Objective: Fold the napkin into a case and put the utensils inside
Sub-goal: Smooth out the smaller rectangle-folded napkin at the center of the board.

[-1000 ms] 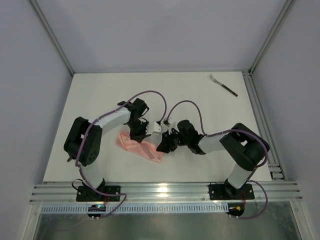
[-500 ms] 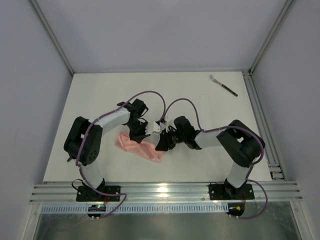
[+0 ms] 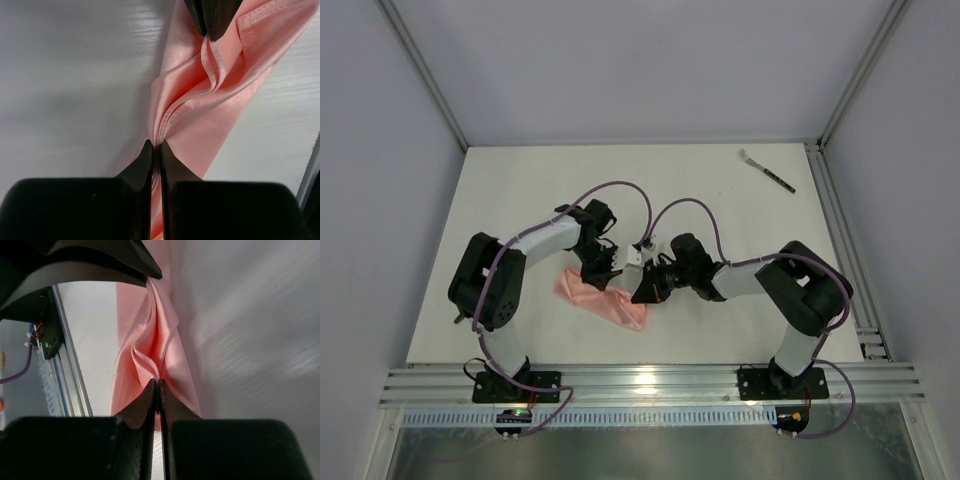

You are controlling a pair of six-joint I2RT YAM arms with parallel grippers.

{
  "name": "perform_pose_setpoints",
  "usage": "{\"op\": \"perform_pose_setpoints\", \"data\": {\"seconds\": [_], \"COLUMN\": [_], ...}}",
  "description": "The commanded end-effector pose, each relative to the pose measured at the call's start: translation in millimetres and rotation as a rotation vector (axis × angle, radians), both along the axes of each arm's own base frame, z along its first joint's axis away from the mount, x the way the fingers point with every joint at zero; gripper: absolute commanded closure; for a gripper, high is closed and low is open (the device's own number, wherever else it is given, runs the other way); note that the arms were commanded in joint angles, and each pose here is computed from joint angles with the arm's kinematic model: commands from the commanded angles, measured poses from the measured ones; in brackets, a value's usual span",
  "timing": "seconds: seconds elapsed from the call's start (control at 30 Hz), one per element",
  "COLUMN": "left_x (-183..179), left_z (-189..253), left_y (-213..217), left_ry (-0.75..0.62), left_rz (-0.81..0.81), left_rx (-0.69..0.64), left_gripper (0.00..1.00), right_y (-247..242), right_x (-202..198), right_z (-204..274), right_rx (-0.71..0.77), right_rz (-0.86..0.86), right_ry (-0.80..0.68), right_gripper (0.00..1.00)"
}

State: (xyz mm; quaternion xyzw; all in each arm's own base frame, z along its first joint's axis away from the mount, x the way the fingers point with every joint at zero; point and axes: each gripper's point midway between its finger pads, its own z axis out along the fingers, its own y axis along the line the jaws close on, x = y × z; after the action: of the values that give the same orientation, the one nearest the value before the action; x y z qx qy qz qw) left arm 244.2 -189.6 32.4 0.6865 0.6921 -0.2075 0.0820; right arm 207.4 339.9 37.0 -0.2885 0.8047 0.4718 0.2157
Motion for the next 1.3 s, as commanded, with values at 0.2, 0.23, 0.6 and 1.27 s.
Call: {"op": "perform_pose_setpoints", "data": {"seconds": [0.2,0.23,0.6,1.27], "left_x": [3,3,2,5], "left_z": [17,18,34,43], "left_y": [-10,-9,-5,-17], "left_ry": [0.019,0.018,-0.03,-0.05], "left_rz": [0.022,0.022,0.029,0.045], "left_rx": [-0.097,-0.099,-0.138,-0.211], "left_gripper": [1.0,1.0,1.0,1.0], "right_y": [33,31,1,42], "right_x": [-2,-1,9,16], "right_z": [37,31,-28,11], "right_rx": [0.225,0.212,-0.019,0.107], "right_rz": [0.053,0.043,-0.116,-0.056], "right_ry": [-0.108,-0.099,-0.06,-0.163], "right_gripper": [0.94,0.94,0.93,0.91]}}
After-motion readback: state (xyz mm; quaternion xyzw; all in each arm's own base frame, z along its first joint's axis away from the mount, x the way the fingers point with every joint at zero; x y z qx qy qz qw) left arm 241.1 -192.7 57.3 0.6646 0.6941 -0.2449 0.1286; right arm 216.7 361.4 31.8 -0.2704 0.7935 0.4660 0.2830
